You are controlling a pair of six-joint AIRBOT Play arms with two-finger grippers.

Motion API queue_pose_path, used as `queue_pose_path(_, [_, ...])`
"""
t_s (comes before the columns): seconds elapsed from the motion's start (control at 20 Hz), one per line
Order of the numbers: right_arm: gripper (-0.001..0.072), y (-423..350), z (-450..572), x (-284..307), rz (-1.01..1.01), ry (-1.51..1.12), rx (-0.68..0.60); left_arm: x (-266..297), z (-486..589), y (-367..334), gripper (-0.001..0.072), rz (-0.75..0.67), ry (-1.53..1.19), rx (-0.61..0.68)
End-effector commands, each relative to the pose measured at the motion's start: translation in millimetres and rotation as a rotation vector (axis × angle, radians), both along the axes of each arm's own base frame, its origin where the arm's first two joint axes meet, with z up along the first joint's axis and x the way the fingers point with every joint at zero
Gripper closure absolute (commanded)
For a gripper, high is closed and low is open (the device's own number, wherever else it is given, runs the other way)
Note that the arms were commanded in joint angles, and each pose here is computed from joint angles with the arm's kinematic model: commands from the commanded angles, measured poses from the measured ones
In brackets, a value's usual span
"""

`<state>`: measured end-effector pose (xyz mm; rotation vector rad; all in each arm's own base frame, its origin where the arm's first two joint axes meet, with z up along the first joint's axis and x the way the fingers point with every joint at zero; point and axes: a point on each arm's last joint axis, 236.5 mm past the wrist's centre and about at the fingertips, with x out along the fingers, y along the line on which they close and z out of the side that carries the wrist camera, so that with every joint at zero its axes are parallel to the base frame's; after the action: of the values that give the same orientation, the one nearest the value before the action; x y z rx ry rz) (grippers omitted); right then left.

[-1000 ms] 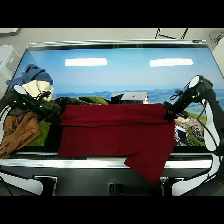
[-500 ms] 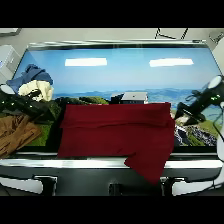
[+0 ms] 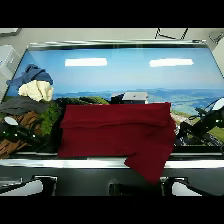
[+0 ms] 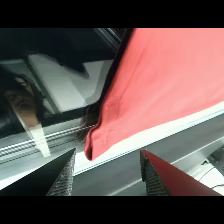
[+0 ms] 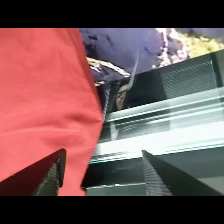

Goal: Fold the clothes and pants, and hang the long-sleeved shirts on hangers.

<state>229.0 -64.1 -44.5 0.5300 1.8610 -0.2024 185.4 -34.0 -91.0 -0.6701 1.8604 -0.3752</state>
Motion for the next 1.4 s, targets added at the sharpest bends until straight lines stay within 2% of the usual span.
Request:
queue_pose_path(0.0, [0.0152, 1, 0, -6, 0.006, -0.004, -0.003, -11, -14, -12, 0.0293, 0.034, -0.022, -0.017])
queue_pose_path(0.05, [0.0152, 1, 0, -6, 0.006, -0.004, -0.003, -8, -16, -14, 0.0348, 0.055, -0.032, -0.021])
queue_pose_path(0.2, [0.0152, 2, 0, -8, 0.007, 0.004, 0.001, -7, -21, -24, 0.0349, 0.107, -0.034, -0.042])
queue_pose_path(0.35, [0.0152, 4, -3, -13, 0.003, 0.011, 0.003, -13, -23, -30, 0.0535, 0.121, -0.015, -0.060])
queue_pose_path(0.4, [0.0151, 8, -8, -19, 0.000, 0.019, 0.011, -13, -23, -30, 0.0680, 0.122, -0.016, -0.061])
queue_pose_path(0.7, [0.0148, 71, -54, -63, -0.032, 0.024, 0.204, -12, -23, -30, 0.0682, 0.120, -0.022, -0.060])
queue_pose_path(0.95, [0.0156, 110, -57, -69, -0.063, 0.000, 0.364, -14, -19, -31, 0.0683, 0.102, -0.029, -0.072])
queue_pose_path(1.0, [0.0234, 115, -55, -71, -0.072, 0.005, 0.385, -16, -17, -32, 0.0683, 0.099, -0.023, -0.079])
queue_pose_path(1.1, [0.0680, 119, -47, -80, -0.059, 0.038, 0.412, -18, -14, -34, 0.0683, 0.091, -0.011, -0.093])
queue_pose_path(1.2, [0.0682, 119, -35, -80, -0.032, 0.019, 0.417, -11, -9, -31, 0.0683, 0.083, -0.046, -0.085])
queue_pose_path(1.35, [0.0683, 98, -12, -45, -0.013, -0.097, 0.330, 25, 16, -15, 0.0684, 0.098, -0.155, -0.032])
